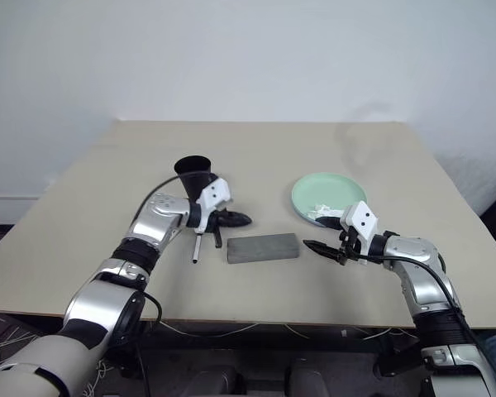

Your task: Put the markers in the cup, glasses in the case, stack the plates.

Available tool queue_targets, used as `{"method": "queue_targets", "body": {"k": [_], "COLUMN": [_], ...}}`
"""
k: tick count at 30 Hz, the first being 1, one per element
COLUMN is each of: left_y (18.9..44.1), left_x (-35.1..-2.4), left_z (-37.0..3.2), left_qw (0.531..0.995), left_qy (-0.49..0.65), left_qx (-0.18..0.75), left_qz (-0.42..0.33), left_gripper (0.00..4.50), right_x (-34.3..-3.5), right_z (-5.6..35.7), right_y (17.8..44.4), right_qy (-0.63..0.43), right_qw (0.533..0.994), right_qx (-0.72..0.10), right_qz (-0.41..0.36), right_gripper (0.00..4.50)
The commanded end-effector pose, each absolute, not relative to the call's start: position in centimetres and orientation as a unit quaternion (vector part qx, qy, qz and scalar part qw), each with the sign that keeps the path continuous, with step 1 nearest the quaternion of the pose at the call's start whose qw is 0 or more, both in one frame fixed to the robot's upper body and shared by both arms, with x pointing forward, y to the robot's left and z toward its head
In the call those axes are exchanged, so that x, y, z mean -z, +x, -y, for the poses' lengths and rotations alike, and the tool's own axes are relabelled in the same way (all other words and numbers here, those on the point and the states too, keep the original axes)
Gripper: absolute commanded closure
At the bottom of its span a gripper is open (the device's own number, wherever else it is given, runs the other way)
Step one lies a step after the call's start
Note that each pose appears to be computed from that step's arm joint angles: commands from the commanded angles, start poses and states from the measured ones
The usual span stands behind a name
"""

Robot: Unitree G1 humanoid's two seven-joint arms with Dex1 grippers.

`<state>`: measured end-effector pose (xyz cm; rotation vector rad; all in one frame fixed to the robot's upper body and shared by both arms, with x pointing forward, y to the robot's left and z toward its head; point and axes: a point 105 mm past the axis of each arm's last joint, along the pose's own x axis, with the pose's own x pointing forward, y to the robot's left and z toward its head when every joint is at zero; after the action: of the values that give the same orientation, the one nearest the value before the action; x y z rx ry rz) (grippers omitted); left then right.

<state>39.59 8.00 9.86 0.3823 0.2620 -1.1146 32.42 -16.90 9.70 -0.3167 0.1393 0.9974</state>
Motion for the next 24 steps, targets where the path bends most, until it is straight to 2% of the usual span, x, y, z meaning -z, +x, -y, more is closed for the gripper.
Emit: {"method": "queue_targets", "body": {"k": [1,5,8,10,17,24], "left_y": [40.5,41.0,39.2,38.2,36.8,36.3], "left_x": [-12.5,-11.7,-11.0,-10.7,-9.2,-7.9], "left_z": [-9.6,-12.9,-12.9,-12.5,-13.9,-13.5], "left_qw": [0.875,0.94,0.954,0.956,0.97,0.96], "left_qy": [0.161,0.131,0.094,0.087,0.047,0.041], "left_qx": [0.449,0.298,0.253,0.241,0.097,0.066], "left_qz": [-0.076,-0.099,-0.127,-0.141,-0.219,-0.268], "left_gripper": [4.46,4.46,3.88,3.21,0.8,0.8], "right_x": [-11.1,-11.1,-11.1,-11.0,-10.8,-10.7], "right_z": [16.5,16.3,16.2,16.2,15.7,15.4], "right_y": [32.9,33.2,33.3,33.3,33.6,33.7], "right_qy": [-0.167,-0.169,-0.17,-0.17,-0.17,-0.169], "right_qw": [0.86,0.857,0.856,0.854,0.848,0.846], "right_qx": [-0.481,-0.485,-0.487,-0.489,-0.5,-0.504], "right_qz": [-0.039,-0.038,-0.037,-0.038,-0.039,-0.037], "right_gripper": [1.08,1.08,1.08,1.08,1.08,1.08]}}
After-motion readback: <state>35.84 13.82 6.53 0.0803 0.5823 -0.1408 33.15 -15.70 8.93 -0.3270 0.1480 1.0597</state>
